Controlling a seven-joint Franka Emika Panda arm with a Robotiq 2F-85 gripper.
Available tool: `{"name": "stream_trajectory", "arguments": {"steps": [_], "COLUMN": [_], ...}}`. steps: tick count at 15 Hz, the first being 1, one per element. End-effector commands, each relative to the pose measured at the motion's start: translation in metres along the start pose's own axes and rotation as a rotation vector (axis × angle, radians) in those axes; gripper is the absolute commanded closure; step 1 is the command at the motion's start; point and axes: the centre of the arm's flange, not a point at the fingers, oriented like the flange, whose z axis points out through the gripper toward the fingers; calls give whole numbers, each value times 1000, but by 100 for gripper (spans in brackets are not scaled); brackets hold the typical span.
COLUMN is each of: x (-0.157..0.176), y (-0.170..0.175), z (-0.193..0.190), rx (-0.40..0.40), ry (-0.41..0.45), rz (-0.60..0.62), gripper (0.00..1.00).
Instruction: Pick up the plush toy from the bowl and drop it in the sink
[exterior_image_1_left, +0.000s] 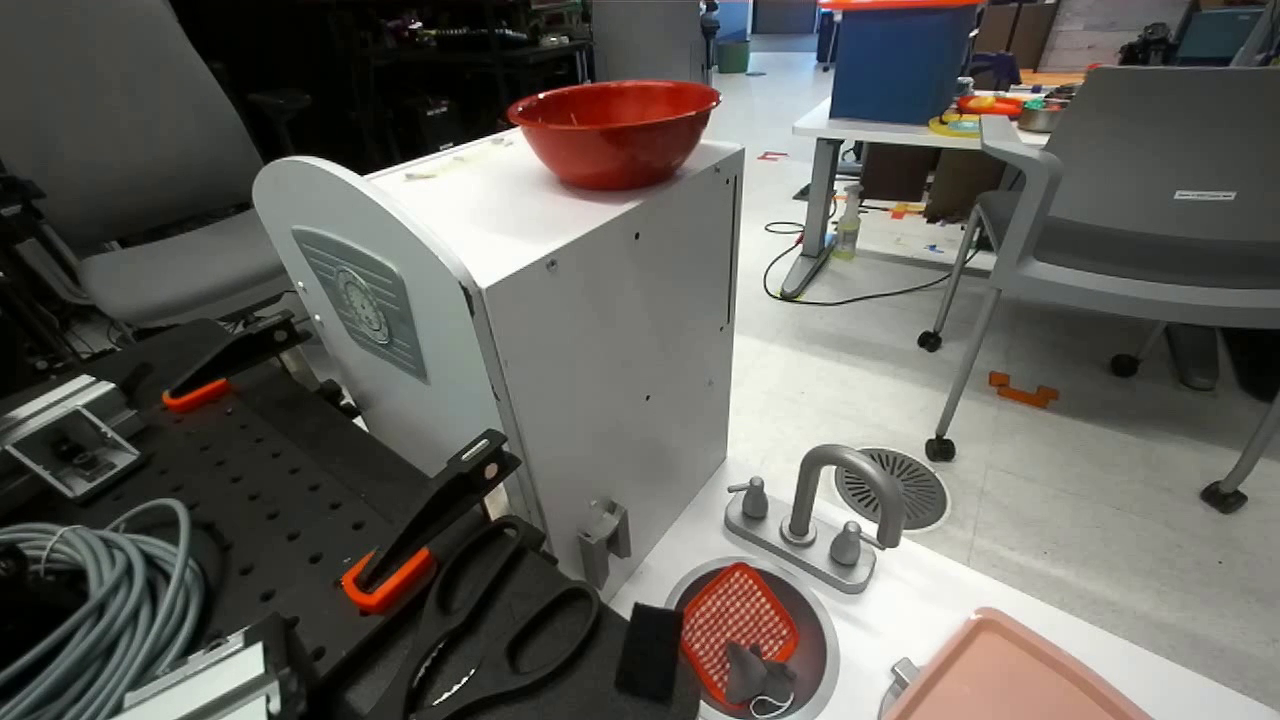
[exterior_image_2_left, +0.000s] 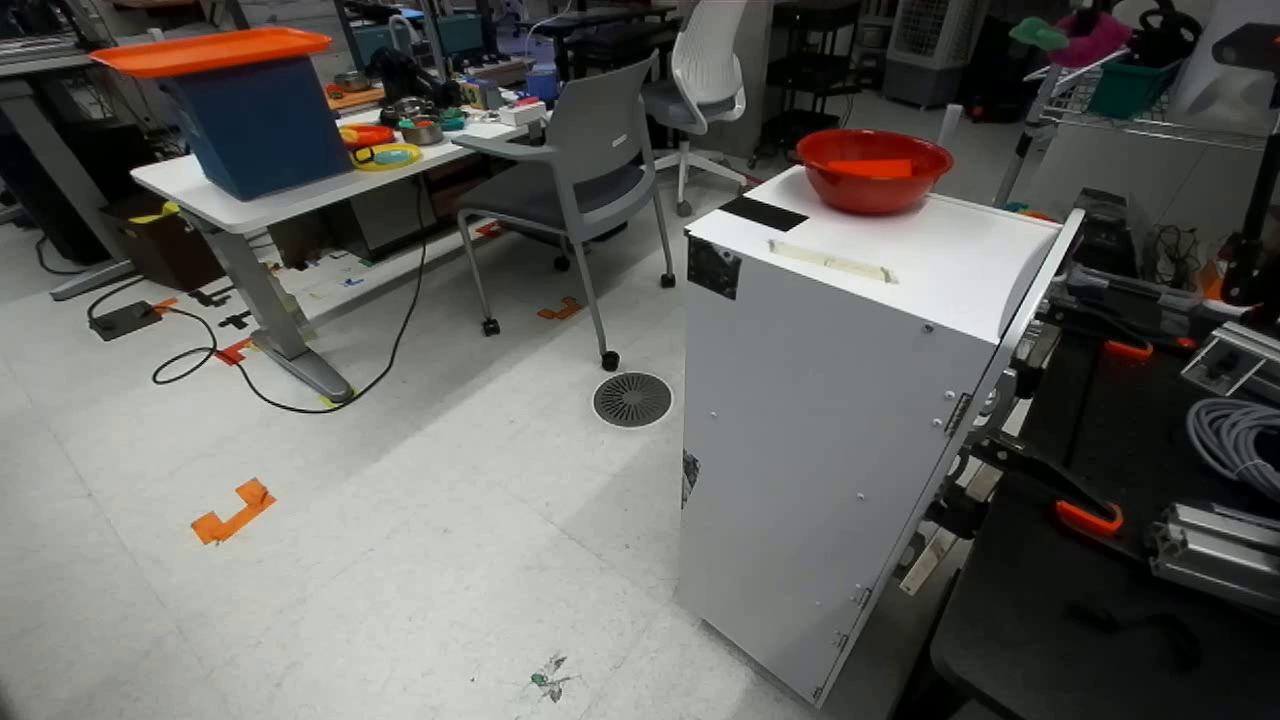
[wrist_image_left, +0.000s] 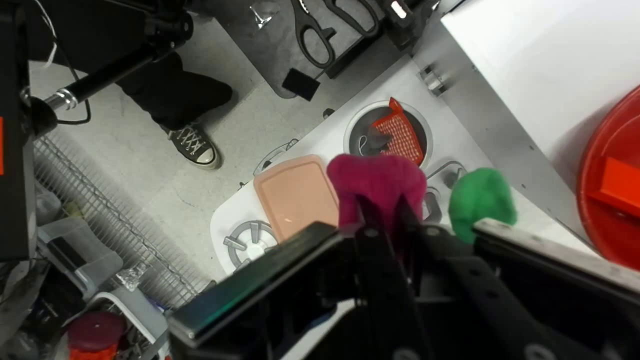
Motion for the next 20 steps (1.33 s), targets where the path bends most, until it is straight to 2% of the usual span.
{"name": "stream_trajectory", "arguments": {"steps": [1, 3, 6, 9, 10, 11, 20], "x": [11, 14, 16, 17, 17, 16, 12], "y": [16, 16, 8, -2, -3, -4, -5], "z": [6, 8, 12, 21, 24, 26, 35], "rx": [25, 47, 132, 217, 240, 258, 314], "ry": [71, 124, 188, 211, 202, 193, 157], "rz": [21, 5, -49, -90, -100, -106, -143], "gripper": [98, 98, 98, 98, 66, 65, 2]}}
